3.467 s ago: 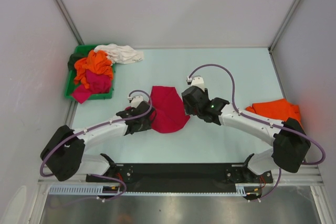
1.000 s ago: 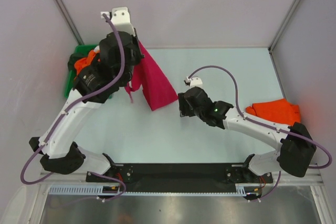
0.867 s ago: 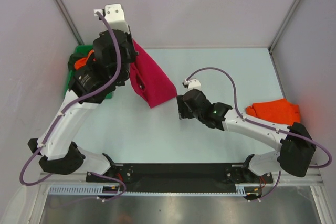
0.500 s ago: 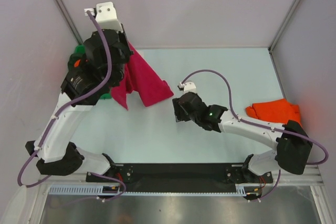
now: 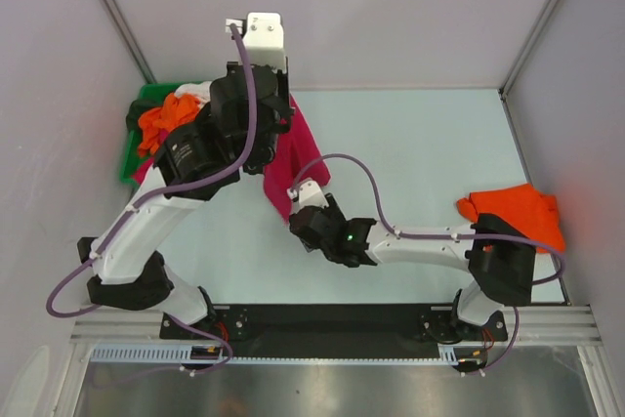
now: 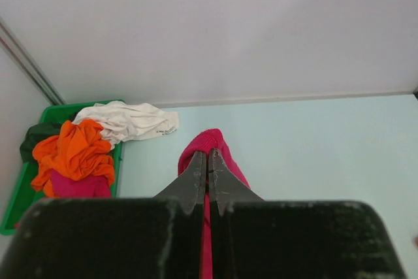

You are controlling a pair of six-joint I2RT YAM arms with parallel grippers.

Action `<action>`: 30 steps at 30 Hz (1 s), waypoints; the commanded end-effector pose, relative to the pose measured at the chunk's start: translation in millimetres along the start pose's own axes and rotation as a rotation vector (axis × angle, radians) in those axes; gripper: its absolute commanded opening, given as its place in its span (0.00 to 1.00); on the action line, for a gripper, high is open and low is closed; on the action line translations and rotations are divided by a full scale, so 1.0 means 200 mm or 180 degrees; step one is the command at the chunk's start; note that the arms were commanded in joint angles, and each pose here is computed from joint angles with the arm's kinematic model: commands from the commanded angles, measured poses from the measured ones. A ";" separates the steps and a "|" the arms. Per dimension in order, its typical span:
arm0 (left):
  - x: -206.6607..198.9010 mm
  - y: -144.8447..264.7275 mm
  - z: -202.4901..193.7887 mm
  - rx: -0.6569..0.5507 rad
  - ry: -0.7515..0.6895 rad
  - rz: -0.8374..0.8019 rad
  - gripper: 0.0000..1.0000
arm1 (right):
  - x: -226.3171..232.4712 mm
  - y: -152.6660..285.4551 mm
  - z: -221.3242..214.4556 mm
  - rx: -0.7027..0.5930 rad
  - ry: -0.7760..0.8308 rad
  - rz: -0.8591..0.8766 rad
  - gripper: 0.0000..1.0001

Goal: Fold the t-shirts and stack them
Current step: Flatten out the tshirt

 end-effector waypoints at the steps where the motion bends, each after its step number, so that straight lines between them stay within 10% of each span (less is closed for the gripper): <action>1: 0.08 0.10 0.14 -0.0211 0.0205 0.0063 0.00 | 0.00 -0.03 0.14 -0.0312 0.0090 -0.0502 0.68; 30: 0.19 0.09 -0.01 -0.0061 -0.0030 0.0284 0.00 | 0.06 0.29 0.49 -0.1221 -0.0538 0.0418 0.66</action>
Point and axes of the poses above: each gripper's point midway between its finger pads, its own y axis back along the fingers, its own x axis along the line the jaws close on, z = x × y, the point moved 10 cm from there along y, back along the fingers, and after that the axes turned 12 degrees about y, right-handed, at the moved point
